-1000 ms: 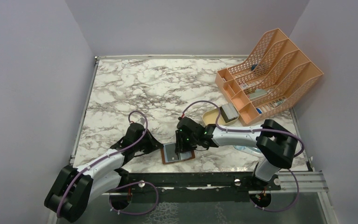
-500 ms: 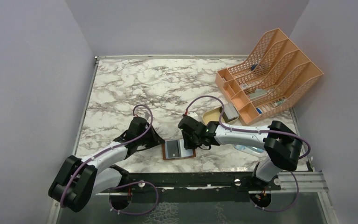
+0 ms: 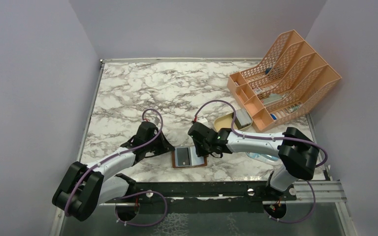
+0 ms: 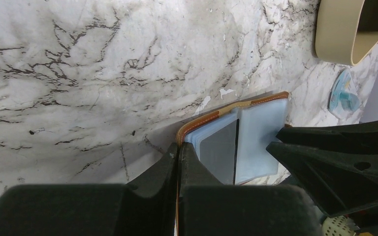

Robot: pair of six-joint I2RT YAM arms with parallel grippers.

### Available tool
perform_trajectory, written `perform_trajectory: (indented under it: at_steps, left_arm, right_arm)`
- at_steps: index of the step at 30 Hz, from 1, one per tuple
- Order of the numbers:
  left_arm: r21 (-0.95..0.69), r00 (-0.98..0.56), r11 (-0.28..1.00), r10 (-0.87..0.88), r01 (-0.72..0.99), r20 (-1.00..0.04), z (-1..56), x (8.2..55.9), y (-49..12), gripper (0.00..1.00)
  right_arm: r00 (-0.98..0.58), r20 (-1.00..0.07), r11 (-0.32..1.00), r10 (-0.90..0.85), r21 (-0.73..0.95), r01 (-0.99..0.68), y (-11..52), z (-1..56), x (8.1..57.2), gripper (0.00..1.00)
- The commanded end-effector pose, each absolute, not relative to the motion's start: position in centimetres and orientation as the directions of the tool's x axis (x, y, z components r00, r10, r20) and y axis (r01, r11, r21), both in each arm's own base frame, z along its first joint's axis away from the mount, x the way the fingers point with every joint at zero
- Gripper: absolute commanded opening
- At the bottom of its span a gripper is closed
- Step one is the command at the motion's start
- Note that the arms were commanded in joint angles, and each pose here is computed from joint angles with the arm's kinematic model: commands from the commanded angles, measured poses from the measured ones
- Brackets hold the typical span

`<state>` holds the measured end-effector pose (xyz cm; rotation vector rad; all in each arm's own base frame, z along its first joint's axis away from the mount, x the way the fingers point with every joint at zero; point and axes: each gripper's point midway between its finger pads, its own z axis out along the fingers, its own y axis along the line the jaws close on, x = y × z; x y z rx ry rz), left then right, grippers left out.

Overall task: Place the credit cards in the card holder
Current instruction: Insert the credit card into the card holder.

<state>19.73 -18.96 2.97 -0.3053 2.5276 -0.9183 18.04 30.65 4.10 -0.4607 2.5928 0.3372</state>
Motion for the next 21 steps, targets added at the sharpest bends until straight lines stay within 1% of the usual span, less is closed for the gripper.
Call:
perform_trajectory:
  at_steps: [1,8,15,18,21]
  left_arm:
    - [-0.683,-0.890,0.730,-0.302,0.013,-0.340,4.5,20.0,-20.1,0.00]
    - [-0.697,-0.890,0.715,-0.290,0.043,-0.352,5.3,20.0,-20.4,0.00]
    - [-0.716,-0.889,0.693,-0.276,0.079,-0.366,6.1,20.0,-20.9,0.00]
    - [-0.720,-0.885,0.688,-0.274,0.093,-0.376,6.5,20.1,-21.0,0.00]
    - [-0.721,-0.873,0.683,-0.278,0.112,-0.400,7.2,20.2,-21.0,0.00]
  right_arm:
    - [-0.786,-0.537,0.894,-0.308,0.119,-0.432,31.1,4.3,18.7,0.26]
    - [-0.747,-0.586,0.880,-0.314,0.115,-0.461,31.4,6.9,19.4,0.29]
    - [-0.679,-0.665,0.874,-0.312,0.080,-0.479,31.5,10.3,20.9,0.35]
    - [-0.665,-0.679,0.876,-0.310,0.067,-0.477,31.3,10.9,21.4,0.40]
    - [-0.645,-0.699,0.898,-0.309,0.009,-0.440,30.0,11.5,22.9,0.44]
